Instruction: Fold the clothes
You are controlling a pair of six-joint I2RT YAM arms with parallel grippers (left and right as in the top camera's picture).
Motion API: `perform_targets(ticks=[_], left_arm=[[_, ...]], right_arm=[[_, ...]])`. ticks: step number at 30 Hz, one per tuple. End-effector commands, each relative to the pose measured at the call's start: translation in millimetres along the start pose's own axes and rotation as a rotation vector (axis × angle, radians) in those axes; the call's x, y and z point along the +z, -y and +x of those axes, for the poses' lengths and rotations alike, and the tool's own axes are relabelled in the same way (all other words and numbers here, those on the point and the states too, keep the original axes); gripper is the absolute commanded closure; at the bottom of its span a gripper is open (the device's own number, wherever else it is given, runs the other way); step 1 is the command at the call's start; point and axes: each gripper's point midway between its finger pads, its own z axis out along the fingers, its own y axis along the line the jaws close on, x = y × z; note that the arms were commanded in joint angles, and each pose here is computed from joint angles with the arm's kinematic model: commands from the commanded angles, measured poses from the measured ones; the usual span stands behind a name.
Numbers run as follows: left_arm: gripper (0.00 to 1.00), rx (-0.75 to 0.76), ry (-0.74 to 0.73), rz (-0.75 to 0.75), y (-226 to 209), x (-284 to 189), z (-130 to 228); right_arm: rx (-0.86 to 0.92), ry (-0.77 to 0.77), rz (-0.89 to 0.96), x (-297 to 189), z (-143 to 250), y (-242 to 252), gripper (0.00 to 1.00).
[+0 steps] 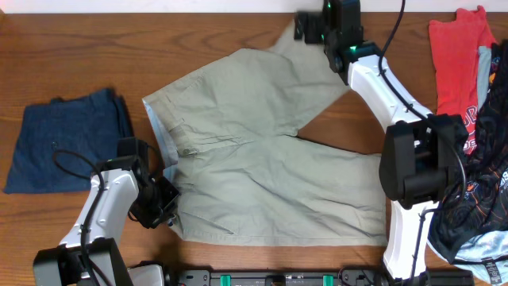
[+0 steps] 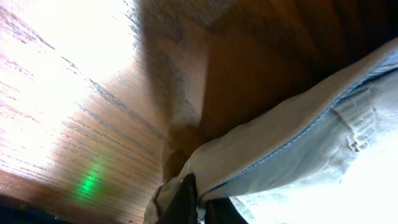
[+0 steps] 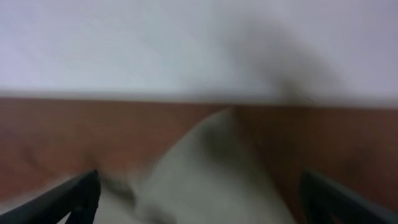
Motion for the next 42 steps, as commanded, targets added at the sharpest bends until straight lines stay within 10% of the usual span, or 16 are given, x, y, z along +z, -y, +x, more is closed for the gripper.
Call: perform_targets(ticks=[1, 9, 13, 16, 34, 38, 42], left_arm=[[0.94, 0.019, -0.001, 0.010, 2, 0, 1], [0.94, 0.022, 0.008, 0.017, 4, 0, -1], [0.94, 0.025, 0.021, 0.026, 6, 0, -4], [0.94, 0.033, 0.045, 0.044, 11, -1, -10], [0.93, 0.162, 0.548, 0.258, 96, -108, -119], [0.55, 0.141, 0.429, 0.182, 76, -91, -97], [0.45, 0.111, 0.274, 0.073, 47, -75, -64]], right_arm=[[0.026, -0.101, 0.060, 0, 26, 17, 0.01], [0.041, -0.421, 0.184, -23, 100, 58, 0.03], [0.020, -0.524, 0.201, -36, 121, 65, 0.45], [0.033, -0.655, 0.194, -58, 145, 63, 0.50], [0.247, -0.902, 0.218, -185, 148, 77, 0.37], [0.308, -0.908, 0.131, -199, 148, 61, 0.34], [0.358, -0.961, 0.083, -217, 168, 50, 0.34]])
